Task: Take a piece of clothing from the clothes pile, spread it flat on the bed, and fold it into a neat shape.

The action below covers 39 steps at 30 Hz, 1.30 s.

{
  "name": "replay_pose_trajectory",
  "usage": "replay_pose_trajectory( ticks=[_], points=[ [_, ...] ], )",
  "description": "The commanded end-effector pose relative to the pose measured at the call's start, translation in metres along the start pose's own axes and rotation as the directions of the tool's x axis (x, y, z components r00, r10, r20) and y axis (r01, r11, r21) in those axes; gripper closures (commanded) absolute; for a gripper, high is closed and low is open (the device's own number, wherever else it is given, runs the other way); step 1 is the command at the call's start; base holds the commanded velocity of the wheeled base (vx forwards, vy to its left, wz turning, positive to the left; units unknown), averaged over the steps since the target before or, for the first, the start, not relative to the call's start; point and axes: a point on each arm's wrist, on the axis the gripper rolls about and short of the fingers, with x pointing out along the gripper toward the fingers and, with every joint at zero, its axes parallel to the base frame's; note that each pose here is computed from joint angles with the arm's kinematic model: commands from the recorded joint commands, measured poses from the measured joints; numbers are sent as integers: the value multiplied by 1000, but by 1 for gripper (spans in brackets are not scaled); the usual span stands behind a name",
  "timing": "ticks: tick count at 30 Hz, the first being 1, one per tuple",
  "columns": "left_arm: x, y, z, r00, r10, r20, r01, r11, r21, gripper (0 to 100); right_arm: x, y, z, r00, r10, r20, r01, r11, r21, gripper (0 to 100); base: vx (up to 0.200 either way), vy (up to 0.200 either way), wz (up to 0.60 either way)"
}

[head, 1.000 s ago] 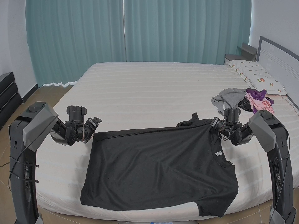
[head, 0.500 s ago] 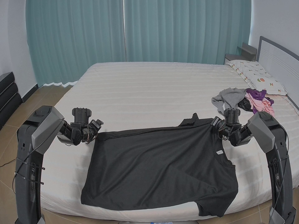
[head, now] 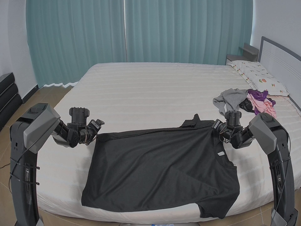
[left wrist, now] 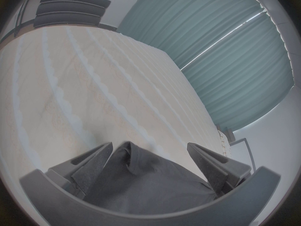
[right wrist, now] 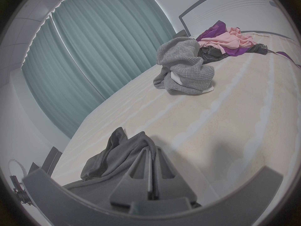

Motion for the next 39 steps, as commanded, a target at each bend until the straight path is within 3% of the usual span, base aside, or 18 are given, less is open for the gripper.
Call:
replay_pose_trajectory(
  ticks=[1, 10, 21, 29, 32, 35, 37, 38, 39],
  points=[
    [-14, -7, -2, 999, -34, -25, 34, 999, 0, 0, -1, 1, -3, 1000, -1, -9, 1, 1000, -3, 0, 0, 0, 0],
    [-12, -8, -26, 994, -31, -103, 34, 999, 28, 0, -4, 2, -7, 1000, 7, -24, -7, 1000, -6, 0, 0, 0, 0],
    [-3, -16, -36, 985, -67, -161, 74, 997, 38, 0, -9, 3, -4, 1000, -2, -23, 2, 1000, -4, 0, 0, 0, 0],
    [21, -26, -30, 981, -4, -193, 14, 999, 51, 0, -13, 1, -3, 999, -10, -32, 10, 1000, -3, 0, 0, 0, 0],
    [31, -30, -26, 985, -10, -169, 19, 999, 51, 0, -13, 1, -2, 999, -10, -30, 10, 1000, -3, 0, 0, 0, 0],
    [43, -30, -21, 996, 1, -84, 3, 999, 48, 0, -13, 1, -2, 1000, -8, -30, 8, 1000, -2, 0, 0, 0, 0],
    [43, -30, -21, 996, 1, -84, 3, 999, 48, 0, -13, 1, -2, 1000, -8, -30, 8, 1000, -2, 0, 0, 0, 0],
    [55, -28, -8, 1000, -11, 11, 11, 1000, 16, 0, -12, 2, -1, 1000, -5, -26, 5, 1000, -1, 0, 0, 0, 0],
    [56, -28, -4, 999, -26, 30, 26, 1000, 0, 0, -12, 2, -1, 1000, -5, -26, 5, 1000, -1, 0, 0, 0, 0]
  ],
)
